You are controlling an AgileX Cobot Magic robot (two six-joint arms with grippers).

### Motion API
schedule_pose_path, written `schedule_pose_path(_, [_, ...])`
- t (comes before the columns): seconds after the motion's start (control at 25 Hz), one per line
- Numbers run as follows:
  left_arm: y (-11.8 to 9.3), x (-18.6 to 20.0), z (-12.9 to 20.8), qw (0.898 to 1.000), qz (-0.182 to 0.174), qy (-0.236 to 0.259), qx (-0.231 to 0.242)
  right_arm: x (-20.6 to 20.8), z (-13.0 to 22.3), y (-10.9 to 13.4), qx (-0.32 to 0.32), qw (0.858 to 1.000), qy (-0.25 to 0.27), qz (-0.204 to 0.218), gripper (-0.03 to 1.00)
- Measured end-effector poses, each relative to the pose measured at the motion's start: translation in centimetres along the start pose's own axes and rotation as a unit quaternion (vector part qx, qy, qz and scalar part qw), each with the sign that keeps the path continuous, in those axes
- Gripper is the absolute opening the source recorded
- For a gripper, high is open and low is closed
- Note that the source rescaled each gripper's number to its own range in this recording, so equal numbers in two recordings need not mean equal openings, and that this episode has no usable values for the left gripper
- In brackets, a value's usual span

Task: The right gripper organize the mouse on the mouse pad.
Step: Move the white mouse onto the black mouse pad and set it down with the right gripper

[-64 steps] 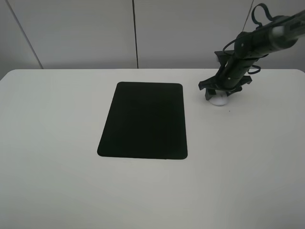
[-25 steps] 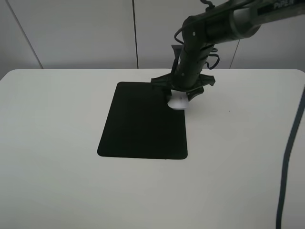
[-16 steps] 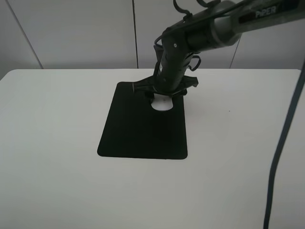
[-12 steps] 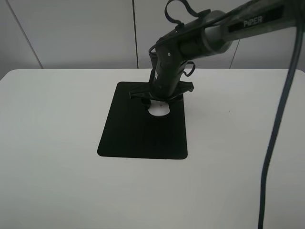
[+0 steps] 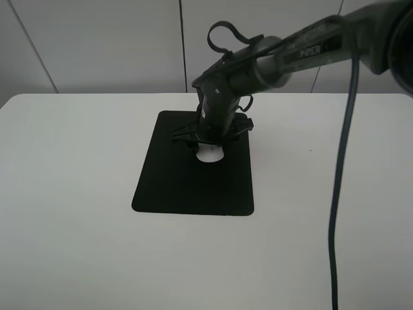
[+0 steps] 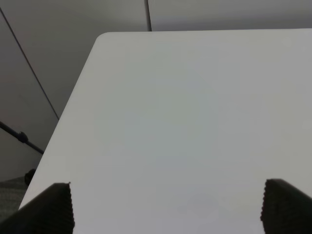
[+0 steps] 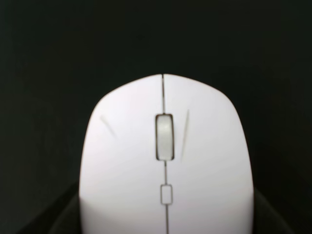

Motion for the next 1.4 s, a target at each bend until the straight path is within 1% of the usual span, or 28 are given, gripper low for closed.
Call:
schedule_pose_path(0.36, [0.0,0.0,0.0,1.000,0.000,0.000,0.000,-1.5,0.1,0.2,0.005,1.000,0.002,0.007,0.00])
schedule_pose_path(1.04, [0.0,0.0,0.0,1.000,0.000,0.000,0.000,-1.7,-0.1,0.2,0.011,1.000,-0.002,0.010,0.00])
schedule_pose_path(1.08, [0.0,0.0,0.0,1.000,0.000,0.000,0.000,-1.7,-0.1,0.2,0.011,1.000,-0.002,0.010,0.02])
schedule_pose_path(1.12, [0.0,0.0,0.0,1.000,0.000,0.000,0.000,-1.7,-0.1,0.2,0.011,1.000,-0.002,0.010,0.11])
schedule_pose_path(1.24, [0.0,0.0,0.0,1.000,0.000,0.000,0.000,-1.7,-0.1,0.2,0.009,1.000,-0.002,0.008,0.58])
schedule_pose_path(1.28, [0.0,0.0,0.0,1.000,0.000,0.000,0.000,-1.7,-0.1,0.3,0.010,1.000,-0.003,0.007,0.68])
schedule_pose_path(1.32, [0.0,0.0,0.0,1.000,0.000,0.000,0.000,-1.7,-0.1,0.3,0.010,1.000,-0.003,0.007,0.73])
schedule_pose_path(1.4, [0.0,0.0,0.0,1.000,0.000,0.000,0.000,-1.7,-0.1,0.3,0.010,1.000,-0.003,0.007,0.80])
Point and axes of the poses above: a point on each arm's last joint axis where the gripper is mounted, x pointing back along that axis away from the gripper, y along the wrist's bending axis when the last joint is at zero, z = x × y, the point moved 6 cm from there along -x, pointing out along that axis toward the gripper, and after that the axes turned 7 degrees about -x, right-handed, at the moved point
